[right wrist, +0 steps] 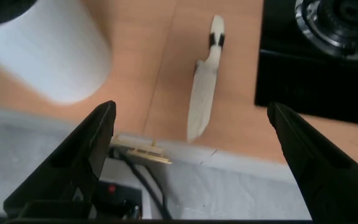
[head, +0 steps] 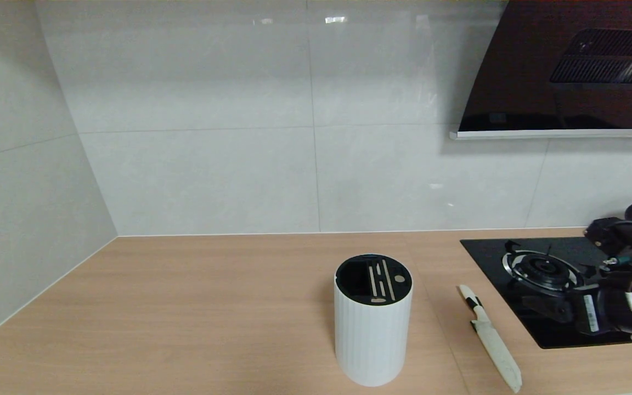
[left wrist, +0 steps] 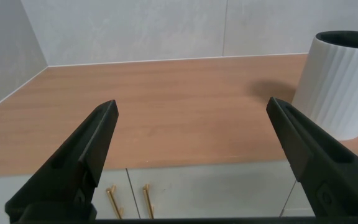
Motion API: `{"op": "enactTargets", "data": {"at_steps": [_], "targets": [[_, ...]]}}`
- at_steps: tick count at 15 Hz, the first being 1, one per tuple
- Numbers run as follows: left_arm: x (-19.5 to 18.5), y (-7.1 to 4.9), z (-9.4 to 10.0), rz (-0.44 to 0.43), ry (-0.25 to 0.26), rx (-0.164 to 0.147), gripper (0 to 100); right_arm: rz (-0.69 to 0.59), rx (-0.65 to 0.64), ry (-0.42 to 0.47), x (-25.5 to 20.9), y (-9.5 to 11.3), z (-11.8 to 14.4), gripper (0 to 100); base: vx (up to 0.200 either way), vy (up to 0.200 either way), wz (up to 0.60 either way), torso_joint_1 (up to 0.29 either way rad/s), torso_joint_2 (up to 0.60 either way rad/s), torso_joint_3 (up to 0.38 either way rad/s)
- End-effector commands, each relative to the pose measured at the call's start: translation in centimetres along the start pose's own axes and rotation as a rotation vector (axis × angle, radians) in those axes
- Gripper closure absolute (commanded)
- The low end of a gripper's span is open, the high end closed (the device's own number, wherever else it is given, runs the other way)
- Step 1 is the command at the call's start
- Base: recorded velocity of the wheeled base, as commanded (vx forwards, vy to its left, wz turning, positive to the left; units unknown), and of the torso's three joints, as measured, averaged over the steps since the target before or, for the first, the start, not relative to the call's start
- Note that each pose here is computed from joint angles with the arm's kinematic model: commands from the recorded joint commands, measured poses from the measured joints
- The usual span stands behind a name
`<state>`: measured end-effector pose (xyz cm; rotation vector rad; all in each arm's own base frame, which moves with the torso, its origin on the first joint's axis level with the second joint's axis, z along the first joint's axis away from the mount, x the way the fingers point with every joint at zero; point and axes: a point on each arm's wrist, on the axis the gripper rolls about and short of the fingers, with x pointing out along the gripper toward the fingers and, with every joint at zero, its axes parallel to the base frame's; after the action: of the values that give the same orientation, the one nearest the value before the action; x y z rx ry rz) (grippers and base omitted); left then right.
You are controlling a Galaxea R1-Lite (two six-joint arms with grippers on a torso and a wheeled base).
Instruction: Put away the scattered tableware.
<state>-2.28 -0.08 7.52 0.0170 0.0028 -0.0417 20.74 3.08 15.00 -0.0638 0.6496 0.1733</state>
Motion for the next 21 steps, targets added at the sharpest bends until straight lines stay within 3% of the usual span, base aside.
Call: {"op": "enactTargets", "data": {"at_steps": [1,9,16,21], "targets": [[0.0,0.0,0.0,0.0,0.0,0.0,0,-0.011,-0.002,0.123,7.3,-0.1,-0.2,0,0.0,0.0,0.0,0.0,0.0,0.0],[0.0,0.0,0.0,0.0,0.0,0.001,0,-0.029,0.013,0.231,19.7,-0.9,-4.2,0,0.0,0.0,0.0,0.0,0.0,0.0],[0.0,0.0,0.0,0.0,0.0,0.001,0,-0.021,0.025,0.315,21.6,-1.2,-6.6,0,0.0,0.0,0.0,0.0,0.0,0.0],[0.0,0.0,0.0,0.0,0.0,0.003,0,-0.045,0.042,0.321,22.8,-2.0,-6.9,0,0.0,0.0,0.0,0.0,0.0,0.0]]}}
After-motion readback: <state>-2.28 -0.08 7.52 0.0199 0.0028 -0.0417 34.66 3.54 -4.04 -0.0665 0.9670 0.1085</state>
